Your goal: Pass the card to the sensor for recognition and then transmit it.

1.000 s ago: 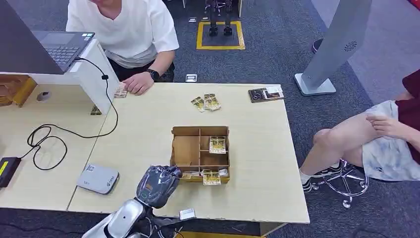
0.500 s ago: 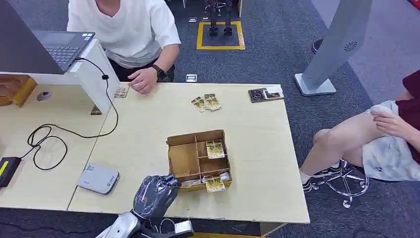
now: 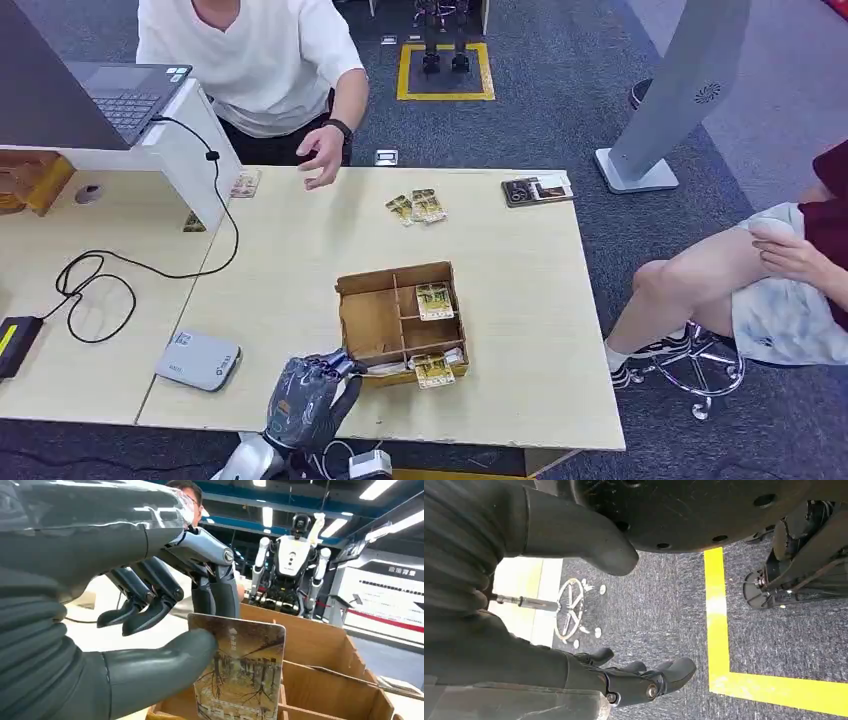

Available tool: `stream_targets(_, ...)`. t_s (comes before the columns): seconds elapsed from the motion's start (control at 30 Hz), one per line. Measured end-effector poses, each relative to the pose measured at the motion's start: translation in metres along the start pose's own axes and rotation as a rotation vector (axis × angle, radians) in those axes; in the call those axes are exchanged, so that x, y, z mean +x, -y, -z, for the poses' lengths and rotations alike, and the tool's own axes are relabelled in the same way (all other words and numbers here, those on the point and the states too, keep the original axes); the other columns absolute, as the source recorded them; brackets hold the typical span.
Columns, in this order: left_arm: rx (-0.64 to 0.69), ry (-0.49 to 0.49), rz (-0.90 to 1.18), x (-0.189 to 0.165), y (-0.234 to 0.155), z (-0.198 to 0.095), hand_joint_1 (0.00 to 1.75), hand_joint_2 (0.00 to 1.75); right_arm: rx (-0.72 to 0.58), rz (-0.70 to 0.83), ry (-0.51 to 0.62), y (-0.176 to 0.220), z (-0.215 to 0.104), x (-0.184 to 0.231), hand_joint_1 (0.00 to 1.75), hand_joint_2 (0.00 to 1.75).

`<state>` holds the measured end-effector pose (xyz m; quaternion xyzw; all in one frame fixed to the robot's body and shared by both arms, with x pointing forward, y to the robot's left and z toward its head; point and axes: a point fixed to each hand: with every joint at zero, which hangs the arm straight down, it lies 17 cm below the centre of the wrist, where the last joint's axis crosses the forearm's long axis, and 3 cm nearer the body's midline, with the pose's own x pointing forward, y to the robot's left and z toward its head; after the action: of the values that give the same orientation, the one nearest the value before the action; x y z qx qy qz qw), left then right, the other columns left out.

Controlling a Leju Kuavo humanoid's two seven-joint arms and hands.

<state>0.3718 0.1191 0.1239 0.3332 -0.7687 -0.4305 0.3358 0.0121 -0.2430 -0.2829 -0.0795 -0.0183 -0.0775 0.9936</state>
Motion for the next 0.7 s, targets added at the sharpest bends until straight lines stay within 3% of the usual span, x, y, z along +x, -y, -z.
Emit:
stream_targets(0.37, 0.097, -0.027, -0.067, 0.002, -0.024, -0.002, 1.75, 1.75, -0.004, 0.002, 0.009, 0.001, 0.000, 0.001, 0.00, 1.75)
stream_targets(0.5, 0.189, -0.046, -0.144, 0.000, -0.045, 0.006, 1.75, 1.75, -0.007, 0.004, 0.010, 0.001, 0.000, 0.001, 0.00, 1.75)
stream_targets(0.7, 0.327, -0.219, -0.350, -0.038, -0.072, 0.027, 1.75, 1.75, -0.018, 0.004, 0.012, 0.003, 0.000, 0.002, 0.00, 1.75)
